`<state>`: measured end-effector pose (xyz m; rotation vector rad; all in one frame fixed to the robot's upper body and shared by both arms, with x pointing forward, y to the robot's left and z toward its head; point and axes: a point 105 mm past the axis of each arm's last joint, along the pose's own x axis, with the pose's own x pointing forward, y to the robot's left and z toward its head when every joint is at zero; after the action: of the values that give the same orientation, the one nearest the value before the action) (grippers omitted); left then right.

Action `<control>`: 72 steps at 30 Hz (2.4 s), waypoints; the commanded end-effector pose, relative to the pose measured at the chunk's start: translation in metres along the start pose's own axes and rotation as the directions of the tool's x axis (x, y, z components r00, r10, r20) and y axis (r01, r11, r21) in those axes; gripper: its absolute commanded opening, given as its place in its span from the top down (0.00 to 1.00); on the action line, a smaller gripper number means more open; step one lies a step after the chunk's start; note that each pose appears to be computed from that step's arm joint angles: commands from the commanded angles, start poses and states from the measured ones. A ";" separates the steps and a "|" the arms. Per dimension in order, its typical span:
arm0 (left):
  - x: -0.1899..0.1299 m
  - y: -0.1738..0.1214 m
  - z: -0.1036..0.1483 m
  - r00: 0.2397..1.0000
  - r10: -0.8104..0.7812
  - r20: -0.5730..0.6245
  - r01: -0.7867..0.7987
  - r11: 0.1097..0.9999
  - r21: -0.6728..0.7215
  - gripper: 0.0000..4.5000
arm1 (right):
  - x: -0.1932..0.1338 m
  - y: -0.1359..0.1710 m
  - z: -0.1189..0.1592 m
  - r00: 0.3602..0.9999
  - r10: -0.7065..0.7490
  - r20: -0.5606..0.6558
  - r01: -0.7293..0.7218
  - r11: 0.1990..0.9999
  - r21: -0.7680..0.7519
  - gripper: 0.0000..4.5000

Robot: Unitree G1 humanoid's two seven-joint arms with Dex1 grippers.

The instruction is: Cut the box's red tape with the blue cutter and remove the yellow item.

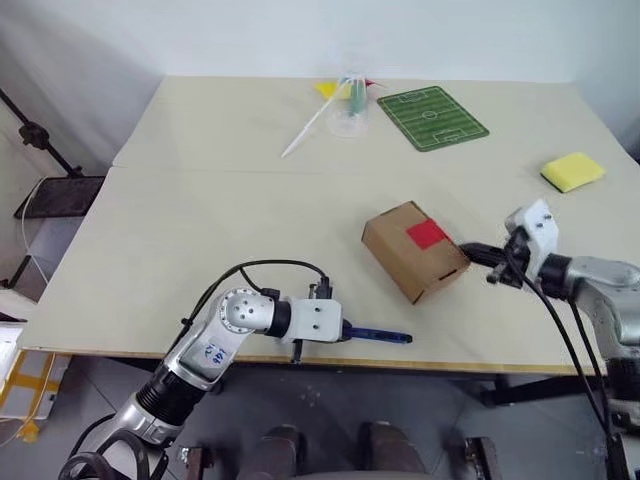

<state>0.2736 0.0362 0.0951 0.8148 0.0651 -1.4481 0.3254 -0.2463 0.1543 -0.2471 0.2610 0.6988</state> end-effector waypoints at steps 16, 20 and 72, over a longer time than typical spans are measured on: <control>-0.001 -0.007 -0.003 0.997 -0.079 -0.022 0.080 0.996 0.048 0.90 | -0.029 0.152 0.013 0.869 0.491 -0.065 -0.495 0.858 -0.136 1.00; 0.002 -0.009 -0.002 0.995 -0.091 -0.030 0.092 0.995 0.034 0.90 | -0.011 0.151 0.001 0.889 0.448 -0.091 -0.457 0.878 -0.141 1.00; 0.006 -0.010 -0.002 0.993 -0.106 -0.049 0.108 0.994 0.022 0.90 | 0.043 0.161 -0.040 0.886 0.440 -0.145 -0.458 0.879 -0.132 1.00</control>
<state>0.2734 0.0356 0.0950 0.8629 0.0990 -1.4980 0.2465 -0.1144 0.0908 -0.3887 0.3301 1.1807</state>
